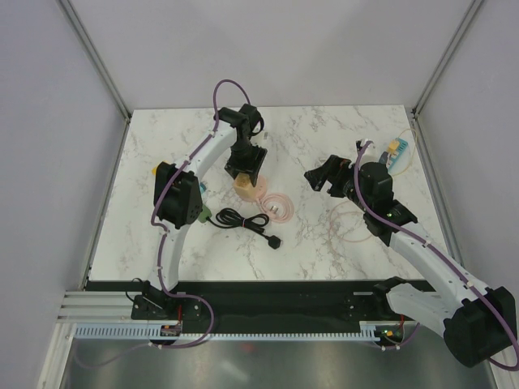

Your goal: Insert the plug

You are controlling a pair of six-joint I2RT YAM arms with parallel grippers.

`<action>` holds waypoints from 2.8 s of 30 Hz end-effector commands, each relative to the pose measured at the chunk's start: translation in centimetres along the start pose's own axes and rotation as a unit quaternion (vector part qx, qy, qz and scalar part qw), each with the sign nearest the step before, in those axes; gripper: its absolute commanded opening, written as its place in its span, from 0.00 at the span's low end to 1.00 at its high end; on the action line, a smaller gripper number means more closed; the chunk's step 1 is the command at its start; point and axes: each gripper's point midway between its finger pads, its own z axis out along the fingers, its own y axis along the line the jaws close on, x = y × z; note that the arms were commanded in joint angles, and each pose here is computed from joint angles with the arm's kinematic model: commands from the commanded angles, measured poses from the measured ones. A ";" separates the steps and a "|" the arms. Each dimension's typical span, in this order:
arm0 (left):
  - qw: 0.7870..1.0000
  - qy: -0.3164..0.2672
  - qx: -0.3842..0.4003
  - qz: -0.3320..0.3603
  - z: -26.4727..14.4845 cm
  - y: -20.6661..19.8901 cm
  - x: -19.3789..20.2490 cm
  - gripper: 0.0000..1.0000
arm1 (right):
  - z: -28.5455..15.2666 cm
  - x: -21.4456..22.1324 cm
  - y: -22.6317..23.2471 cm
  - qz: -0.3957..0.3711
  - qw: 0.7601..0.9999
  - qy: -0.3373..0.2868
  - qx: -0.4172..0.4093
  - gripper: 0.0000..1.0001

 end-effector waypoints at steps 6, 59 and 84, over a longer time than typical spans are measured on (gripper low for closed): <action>0.999 -0.036 -0.005 -0.010 -0.6 -0.7 -0.8 0.02 | -0.3 -1.1 0.4 0.000 1.000 -0.019 -0.004 0.98; 0.999 -0.004 -0.042 0.011 -0.6 0.8 0.2 0.02 | -1.6 -2.2 0.7 -0.009 0.999 -0.034 0.002 0.98; 1.000 0.010 -0.021 0.003 2.7 0.6 1.4 0.02 | -1.5 -1.7 0.2 -0.005 0.999 -0.031 0.006 0.98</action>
